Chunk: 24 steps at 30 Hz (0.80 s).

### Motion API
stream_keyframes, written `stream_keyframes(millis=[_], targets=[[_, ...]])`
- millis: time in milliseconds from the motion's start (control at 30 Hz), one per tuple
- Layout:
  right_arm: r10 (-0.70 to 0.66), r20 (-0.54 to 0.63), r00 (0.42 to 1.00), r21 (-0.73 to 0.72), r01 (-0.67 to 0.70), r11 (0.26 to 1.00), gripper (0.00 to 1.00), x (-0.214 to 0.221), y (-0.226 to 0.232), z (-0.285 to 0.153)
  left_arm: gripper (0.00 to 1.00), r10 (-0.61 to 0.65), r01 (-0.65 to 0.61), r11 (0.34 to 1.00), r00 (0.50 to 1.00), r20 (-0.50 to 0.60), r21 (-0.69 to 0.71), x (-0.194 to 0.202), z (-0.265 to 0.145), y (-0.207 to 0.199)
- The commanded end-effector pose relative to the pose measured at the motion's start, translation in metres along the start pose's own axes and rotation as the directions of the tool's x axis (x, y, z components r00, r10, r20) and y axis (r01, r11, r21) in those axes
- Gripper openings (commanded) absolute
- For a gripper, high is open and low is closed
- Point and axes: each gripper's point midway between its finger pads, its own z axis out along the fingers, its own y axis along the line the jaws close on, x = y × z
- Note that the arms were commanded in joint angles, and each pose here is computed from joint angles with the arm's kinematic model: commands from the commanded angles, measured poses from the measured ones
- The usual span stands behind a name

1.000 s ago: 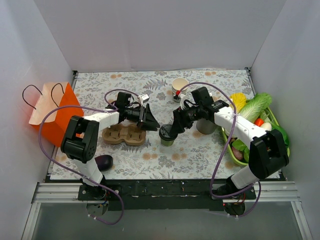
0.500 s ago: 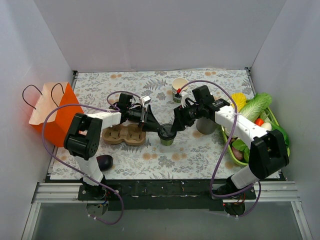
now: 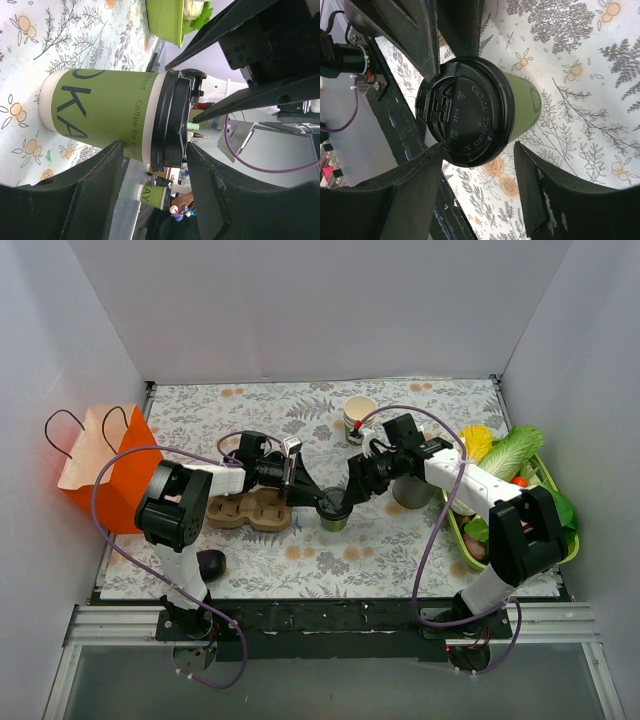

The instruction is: Pack the takeout coffee

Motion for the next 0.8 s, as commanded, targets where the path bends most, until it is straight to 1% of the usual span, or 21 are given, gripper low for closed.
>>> stream_keyframes(millis=[0, 200, 433, 567, 767], targets=[[0.02, 0.001, 1.0, -0.075, -0.02, 0.997, 0.66, 0.005, 0.007, 0.003, 0.54, 0.009, -0.009, 1.0, 1.0, -0.009, 0.021, 0.0, 0.001, -0.002], [0.042, 0.001, 0.999, -0.145, -0.041, 0.989, 0.66, 0.008, 0.011, 0.002, 0.53, -0.009, 0.009, 1.0, 1.0, -0.015, 0.023, -0.002, 0.003, 0.001], [0.092, -0.005, 0.996, -0.142, -0.091, 0.986, 0.64, 0.013, 0.0, 0.006, 0.52, -0.044, 0.045, 0.999, 0.999, -0.011, 0.007, -0.002, 0.005, 0.009], [0.107, -0.014, 0.994, -0.128, -0.108, 0.986, 0.61, 0.018, -0.005, 0.009, 0.51, -0.071, 0.072, 0.997, 0.997, 0.011, -0.04, -0.004, 0.006, 0.02], [0.104, -0.014, 0.994, -0.148, -0.105, 0.983, 0.59, 0.022, -0.003, 0.01, 0.5, -0.096, 0.097, 0.993, 0.995, 0.015, -0.071, -0.003, 0.007, 0.031]])
